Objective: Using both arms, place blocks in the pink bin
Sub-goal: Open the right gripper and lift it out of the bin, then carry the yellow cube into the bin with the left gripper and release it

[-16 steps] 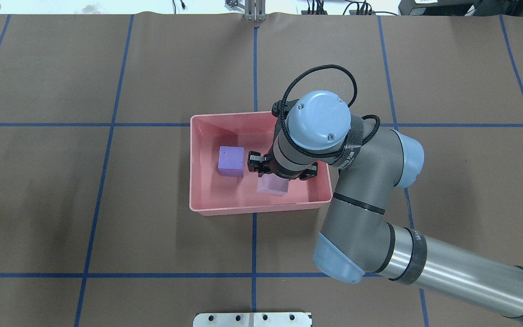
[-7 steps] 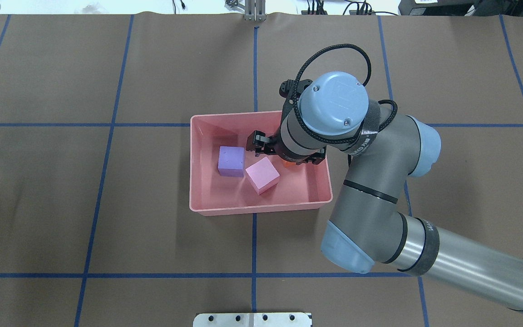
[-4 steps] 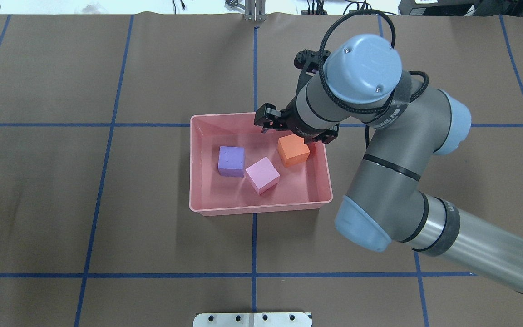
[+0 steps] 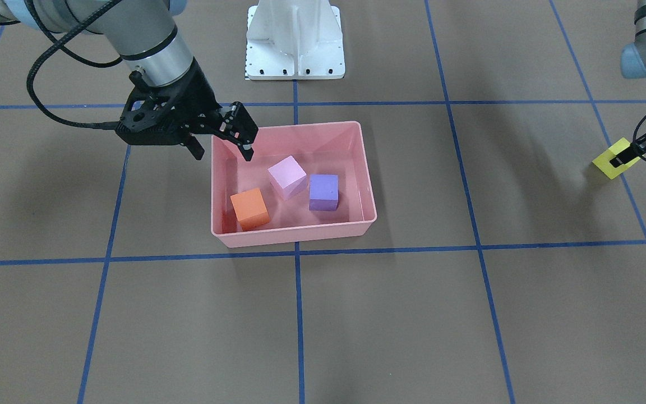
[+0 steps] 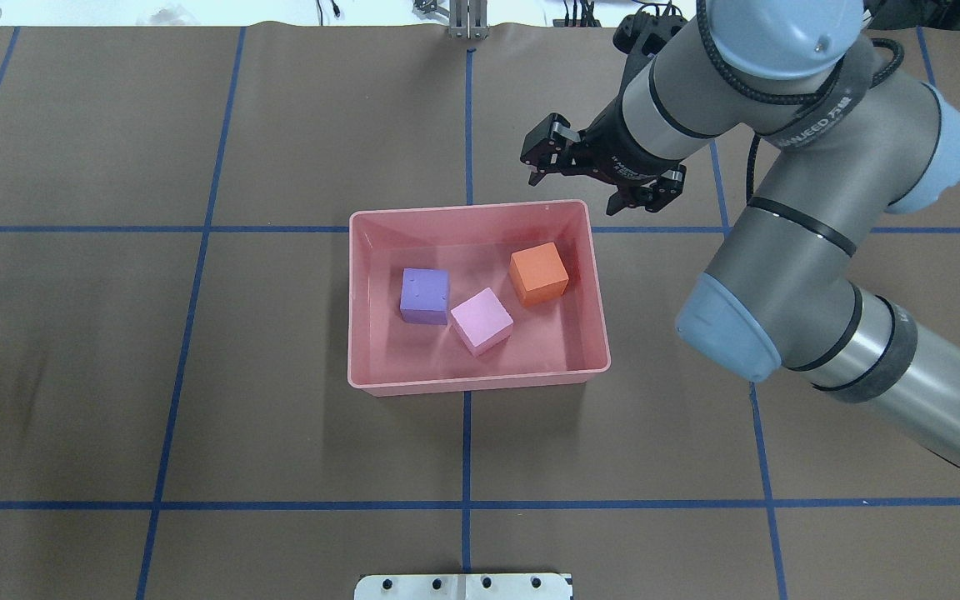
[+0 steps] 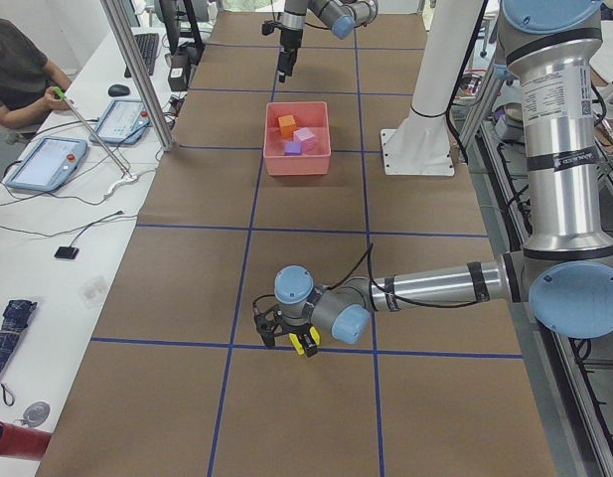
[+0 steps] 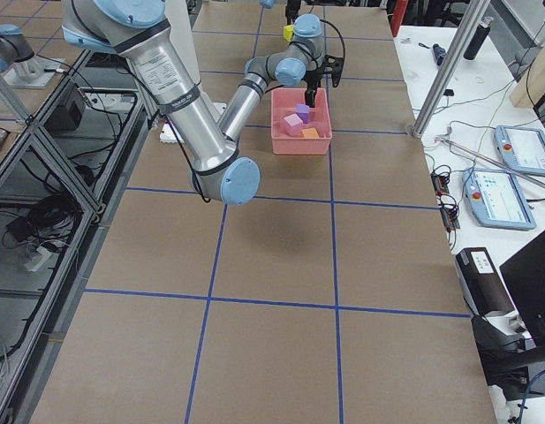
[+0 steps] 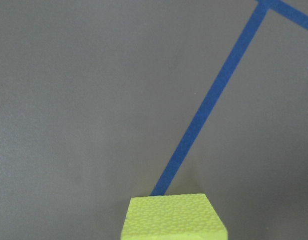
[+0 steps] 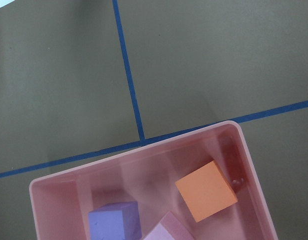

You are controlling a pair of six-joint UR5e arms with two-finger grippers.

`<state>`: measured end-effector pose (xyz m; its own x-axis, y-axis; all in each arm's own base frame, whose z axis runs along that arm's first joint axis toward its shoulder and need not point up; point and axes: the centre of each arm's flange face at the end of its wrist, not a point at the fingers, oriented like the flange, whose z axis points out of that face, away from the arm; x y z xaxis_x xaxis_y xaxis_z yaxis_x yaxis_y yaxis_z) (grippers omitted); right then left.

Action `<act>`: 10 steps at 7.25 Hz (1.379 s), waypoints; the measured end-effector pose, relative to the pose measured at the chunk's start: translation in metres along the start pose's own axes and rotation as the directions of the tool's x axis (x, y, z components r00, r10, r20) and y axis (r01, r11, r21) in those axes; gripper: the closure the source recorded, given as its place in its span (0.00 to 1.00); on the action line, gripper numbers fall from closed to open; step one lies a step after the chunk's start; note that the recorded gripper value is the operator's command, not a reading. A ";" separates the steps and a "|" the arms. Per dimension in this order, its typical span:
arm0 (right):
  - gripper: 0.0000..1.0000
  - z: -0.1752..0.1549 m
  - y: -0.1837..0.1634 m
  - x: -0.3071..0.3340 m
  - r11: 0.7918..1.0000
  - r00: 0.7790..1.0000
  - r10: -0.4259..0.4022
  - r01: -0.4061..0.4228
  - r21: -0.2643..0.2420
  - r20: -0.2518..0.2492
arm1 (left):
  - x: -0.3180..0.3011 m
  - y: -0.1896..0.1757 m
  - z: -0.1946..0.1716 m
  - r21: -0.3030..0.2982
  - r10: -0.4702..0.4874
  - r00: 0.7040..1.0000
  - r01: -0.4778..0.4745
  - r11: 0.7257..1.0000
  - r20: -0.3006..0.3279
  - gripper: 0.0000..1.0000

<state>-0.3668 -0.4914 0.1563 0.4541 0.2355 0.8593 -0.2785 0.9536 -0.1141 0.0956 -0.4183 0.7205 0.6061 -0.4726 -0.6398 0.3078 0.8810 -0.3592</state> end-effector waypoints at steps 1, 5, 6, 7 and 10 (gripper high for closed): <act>0.01 -0.009 -0.011 0.013 1.000 1.000 0.017 -0.017 -0.004 0.000 | 0.004 0.001 -0.001 -0.008 -0.002 1.000 0.002 1.000 -0.009 1.00; 0.01 -0.042 -0.077 0.115 0.996 0.996 0.081 -0.082 -0.020 -0.047 | 0.176 0.020 -0.094 -0.104 -0.132 0.956 0.108 0.989 -0.262 1.00; 0.01 -0.048 -0.095 0.148 0.998 0.996 0.060 -0.061 -0.012 -0.073 | 0.252 0.031 -0.126 -0.141 -0.182 0.928 0.143 0.980 -0.324 1.00; 0.01 -0.048 -0.108 0.179 0.999 0.994 0.034 -0.035 -0.009 -0.103 | 0.332 0.055 -0.147 -0.198 -0.227 0.906 0.165 0.966 -0.358 1.00; 0.01 -0.041 -0.123 0.224 1.000 0.988 -0.020 0.018 -0.020 -0.154 | 0.532 0.169 -0.159 -0.288 -0.317 0.897 0.230 0.930 -0.309 1.00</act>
<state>-0.1960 -0.5480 0.3425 0.5845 0.2419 0.7745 -0.2535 0.9612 -0.1089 0.3537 -0.5239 0.2113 0.2193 -0.7098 -0.6694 0.2138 0.7044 -0.6769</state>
